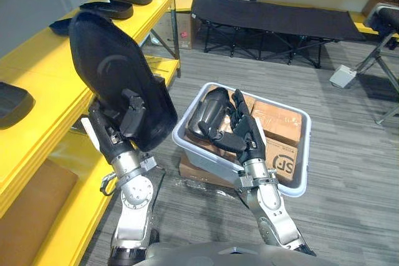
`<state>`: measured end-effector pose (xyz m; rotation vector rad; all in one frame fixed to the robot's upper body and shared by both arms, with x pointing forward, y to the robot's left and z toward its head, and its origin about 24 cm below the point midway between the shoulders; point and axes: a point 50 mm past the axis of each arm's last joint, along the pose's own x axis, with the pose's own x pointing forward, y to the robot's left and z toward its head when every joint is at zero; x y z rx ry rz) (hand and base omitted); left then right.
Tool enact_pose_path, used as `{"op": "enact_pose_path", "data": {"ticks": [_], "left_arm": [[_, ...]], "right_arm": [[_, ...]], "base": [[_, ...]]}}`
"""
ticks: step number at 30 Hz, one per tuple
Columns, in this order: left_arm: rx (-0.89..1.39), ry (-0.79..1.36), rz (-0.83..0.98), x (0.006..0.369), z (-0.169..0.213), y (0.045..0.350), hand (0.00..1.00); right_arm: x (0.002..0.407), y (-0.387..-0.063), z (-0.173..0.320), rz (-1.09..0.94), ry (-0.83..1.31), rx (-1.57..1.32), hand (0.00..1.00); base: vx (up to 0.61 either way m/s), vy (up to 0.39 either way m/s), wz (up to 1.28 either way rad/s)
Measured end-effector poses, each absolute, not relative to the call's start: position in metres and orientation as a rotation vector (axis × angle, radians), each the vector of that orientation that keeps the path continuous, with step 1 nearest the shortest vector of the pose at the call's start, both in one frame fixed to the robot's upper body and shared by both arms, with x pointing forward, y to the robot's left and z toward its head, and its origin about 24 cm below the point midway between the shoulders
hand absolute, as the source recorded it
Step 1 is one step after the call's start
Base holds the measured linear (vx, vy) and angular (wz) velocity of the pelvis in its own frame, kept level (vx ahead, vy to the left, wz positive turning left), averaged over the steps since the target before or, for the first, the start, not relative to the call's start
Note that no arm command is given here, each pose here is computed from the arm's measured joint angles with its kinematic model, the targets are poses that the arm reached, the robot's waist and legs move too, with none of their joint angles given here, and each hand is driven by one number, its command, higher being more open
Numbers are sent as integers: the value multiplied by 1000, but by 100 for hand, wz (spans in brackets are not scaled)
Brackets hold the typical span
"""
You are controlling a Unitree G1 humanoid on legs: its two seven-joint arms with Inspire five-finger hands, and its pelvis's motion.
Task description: Walk over and take three plastic housings, then place them on the shelf
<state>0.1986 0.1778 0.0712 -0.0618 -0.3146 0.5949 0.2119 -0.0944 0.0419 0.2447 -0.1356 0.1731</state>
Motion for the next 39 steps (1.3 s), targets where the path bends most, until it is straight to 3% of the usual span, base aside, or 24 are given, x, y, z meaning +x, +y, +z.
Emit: {"op": "enact_pose_path", "data": {"ticks": [4,13,23,39], "left_arm": [[-153,-305,511,186,71,189,0],[-308,-559,206,167,109,195,0],[-314,-586,171,164,110,205,0],[-359,-517,169,162,97,195,0]], "right_arm": [[217,-102,42,184,-144,213,100],[244,-94,58,321,-219,135,100],[246,-97,59,363,-218,114,100],[242,-98,54,435,-191,99,100]], "base": [[2,-18,38],[12,-14,27],[0,-15,9],[-14,-12,9]]}}
